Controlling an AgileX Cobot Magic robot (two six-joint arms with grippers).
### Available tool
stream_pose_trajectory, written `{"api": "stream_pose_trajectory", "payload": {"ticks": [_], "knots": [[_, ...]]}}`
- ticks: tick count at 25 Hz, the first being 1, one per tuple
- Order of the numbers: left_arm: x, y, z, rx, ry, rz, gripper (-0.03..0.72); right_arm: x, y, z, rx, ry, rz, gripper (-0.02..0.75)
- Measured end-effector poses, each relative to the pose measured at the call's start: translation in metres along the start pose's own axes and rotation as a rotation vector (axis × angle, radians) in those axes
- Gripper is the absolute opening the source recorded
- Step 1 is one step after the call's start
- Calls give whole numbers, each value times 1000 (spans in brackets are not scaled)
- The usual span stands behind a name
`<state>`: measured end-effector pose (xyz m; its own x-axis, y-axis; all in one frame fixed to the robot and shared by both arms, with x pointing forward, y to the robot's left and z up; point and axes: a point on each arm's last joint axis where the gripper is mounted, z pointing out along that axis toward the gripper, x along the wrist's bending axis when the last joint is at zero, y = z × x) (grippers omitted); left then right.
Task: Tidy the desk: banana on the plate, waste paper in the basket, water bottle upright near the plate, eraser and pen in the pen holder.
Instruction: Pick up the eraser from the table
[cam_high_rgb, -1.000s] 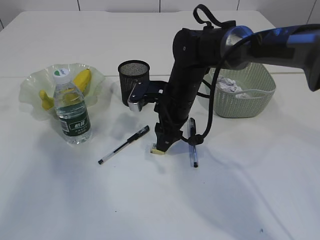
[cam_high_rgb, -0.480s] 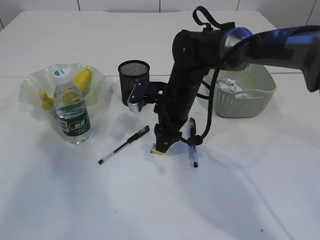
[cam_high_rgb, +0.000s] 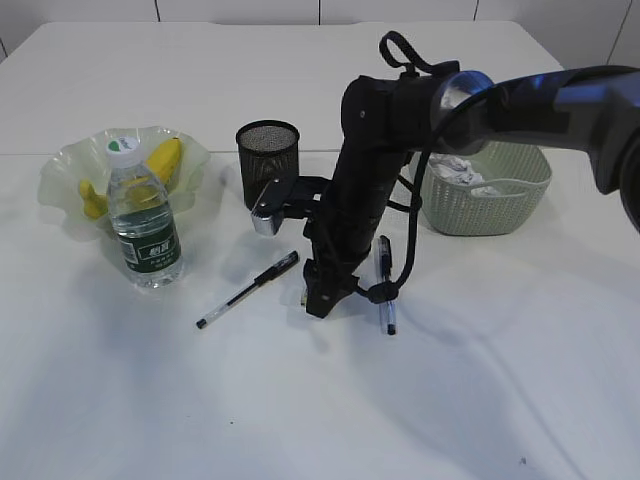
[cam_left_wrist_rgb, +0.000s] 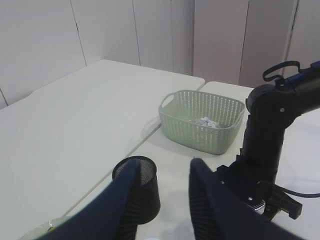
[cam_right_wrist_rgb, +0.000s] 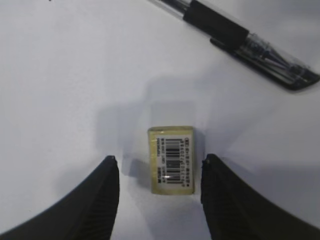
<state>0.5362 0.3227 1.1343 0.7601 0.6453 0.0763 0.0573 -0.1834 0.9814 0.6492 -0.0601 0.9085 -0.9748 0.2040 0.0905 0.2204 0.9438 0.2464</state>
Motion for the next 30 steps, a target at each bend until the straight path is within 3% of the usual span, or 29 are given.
{"api": "stream_pose_trajectory", "payload": {"ticks": [30], "knots": [[1, -1, 0, 1, -1, -3, 216, -3, 1, 8, -16, -3, 14, 391]]}}
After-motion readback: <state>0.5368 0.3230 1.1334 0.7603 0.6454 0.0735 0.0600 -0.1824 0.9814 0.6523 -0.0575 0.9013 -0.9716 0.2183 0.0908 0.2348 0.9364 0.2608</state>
